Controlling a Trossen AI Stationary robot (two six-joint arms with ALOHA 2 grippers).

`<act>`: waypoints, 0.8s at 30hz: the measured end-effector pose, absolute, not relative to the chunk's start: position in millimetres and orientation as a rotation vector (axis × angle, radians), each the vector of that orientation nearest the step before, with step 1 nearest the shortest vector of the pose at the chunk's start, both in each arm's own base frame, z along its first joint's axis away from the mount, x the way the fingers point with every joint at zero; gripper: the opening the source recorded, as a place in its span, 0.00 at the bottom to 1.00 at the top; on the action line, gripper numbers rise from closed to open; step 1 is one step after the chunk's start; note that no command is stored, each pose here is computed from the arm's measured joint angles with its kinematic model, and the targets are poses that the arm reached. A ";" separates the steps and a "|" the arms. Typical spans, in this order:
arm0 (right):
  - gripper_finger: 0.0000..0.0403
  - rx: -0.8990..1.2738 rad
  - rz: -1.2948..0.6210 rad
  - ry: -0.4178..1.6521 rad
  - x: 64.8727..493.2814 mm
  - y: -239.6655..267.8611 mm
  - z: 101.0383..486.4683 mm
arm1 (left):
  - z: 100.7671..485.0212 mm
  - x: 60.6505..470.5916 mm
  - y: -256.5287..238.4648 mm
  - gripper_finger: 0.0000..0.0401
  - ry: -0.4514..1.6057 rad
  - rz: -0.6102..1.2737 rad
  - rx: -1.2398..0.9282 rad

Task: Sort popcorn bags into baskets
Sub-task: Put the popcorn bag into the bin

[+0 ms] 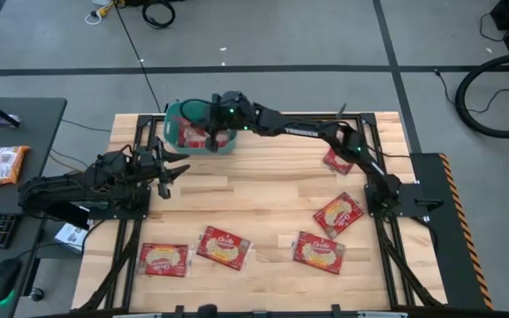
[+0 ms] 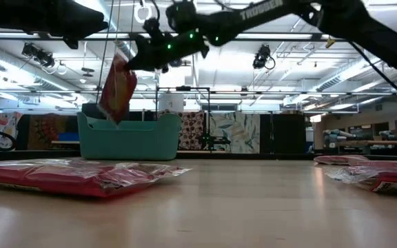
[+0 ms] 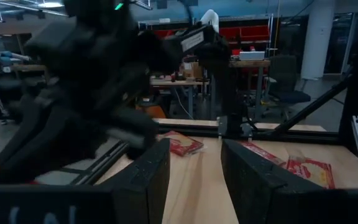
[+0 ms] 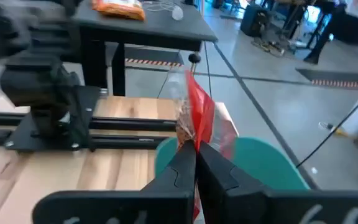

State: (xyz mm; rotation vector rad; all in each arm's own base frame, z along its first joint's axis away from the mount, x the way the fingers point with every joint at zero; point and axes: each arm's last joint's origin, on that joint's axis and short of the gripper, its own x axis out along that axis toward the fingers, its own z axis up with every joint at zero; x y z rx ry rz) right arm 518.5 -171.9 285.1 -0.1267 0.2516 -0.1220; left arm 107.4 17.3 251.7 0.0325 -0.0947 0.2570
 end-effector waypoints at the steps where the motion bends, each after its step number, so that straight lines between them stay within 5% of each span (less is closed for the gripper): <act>1: 0.03 -0.111 -0.123 0.251 520.0 -176.8 279.5 | 251.6 107.4 17.3 0.37 -0.095 0.257 0.025; 9: 0.03 0.086 -0.018 0.156 524.3 -198.7 263.4 | 249.3 107.6 17.3 0.37 -0.076 0.255 -0.017; 24: 0.08 0.299 -0.126 0.476 502.3 -222.4 233.2 | 246.9 107.8 17.3 0.37 -0.054 0.254 -0.042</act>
